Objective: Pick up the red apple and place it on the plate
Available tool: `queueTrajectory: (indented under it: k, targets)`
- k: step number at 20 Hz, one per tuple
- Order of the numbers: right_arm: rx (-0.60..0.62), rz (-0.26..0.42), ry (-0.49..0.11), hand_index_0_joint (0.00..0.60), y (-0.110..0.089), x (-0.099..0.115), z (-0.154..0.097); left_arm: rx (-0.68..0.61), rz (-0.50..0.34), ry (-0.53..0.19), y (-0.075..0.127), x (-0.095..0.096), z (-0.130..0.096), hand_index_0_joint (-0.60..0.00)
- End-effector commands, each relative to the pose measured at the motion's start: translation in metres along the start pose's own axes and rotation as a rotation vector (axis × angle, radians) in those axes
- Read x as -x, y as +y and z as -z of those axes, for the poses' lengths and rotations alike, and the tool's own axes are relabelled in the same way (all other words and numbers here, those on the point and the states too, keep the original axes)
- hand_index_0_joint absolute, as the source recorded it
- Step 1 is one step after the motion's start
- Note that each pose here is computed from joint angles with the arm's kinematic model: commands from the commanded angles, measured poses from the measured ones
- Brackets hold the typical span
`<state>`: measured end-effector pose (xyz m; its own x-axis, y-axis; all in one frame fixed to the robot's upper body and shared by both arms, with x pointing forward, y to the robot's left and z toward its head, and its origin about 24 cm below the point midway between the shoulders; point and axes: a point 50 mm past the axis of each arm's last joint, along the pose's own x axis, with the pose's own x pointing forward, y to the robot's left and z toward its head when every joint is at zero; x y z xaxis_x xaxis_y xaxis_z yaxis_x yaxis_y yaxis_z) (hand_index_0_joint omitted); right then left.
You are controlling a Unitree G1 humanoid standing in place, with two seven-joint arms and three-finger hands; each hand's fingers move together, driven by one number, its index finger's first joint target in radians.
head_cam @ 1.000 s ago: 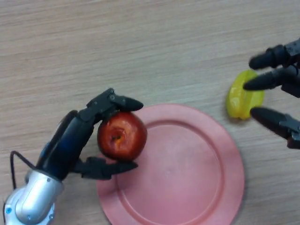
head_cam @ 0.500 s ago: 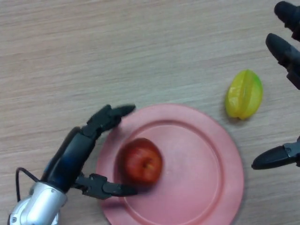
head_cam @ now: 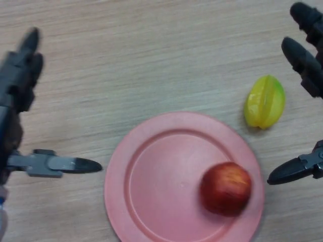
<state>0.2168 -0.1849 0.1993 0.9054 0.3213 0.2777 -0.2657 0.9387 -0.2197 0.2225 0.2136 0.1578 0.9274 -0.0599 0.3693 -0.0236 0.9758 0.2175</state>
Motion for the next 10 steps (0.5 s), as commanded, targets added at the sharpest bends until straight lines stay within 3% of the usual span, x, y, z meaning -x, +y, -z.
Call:
queueTrajectory:
  k: [1,5,10]
  targets:
    - [0.089,0.007,-0.185,0.0,0.0,0.001,-0.027,-0.058,-0.056,-0.18,0.02,0.001,-0.039,0.0]
    - [0.105,-0.001,-0.187,0.0,0.002,-0.005,-0.029,-0.065,-0.033,-0.185,0.018,0.004,-0.054,0.0]
    - [0.109,-0.012,-0.187,0.0,0.005,-0.009,-0.026,-0.064,-0.032,-0.182,0.017,0.003,-0.054,0.0]
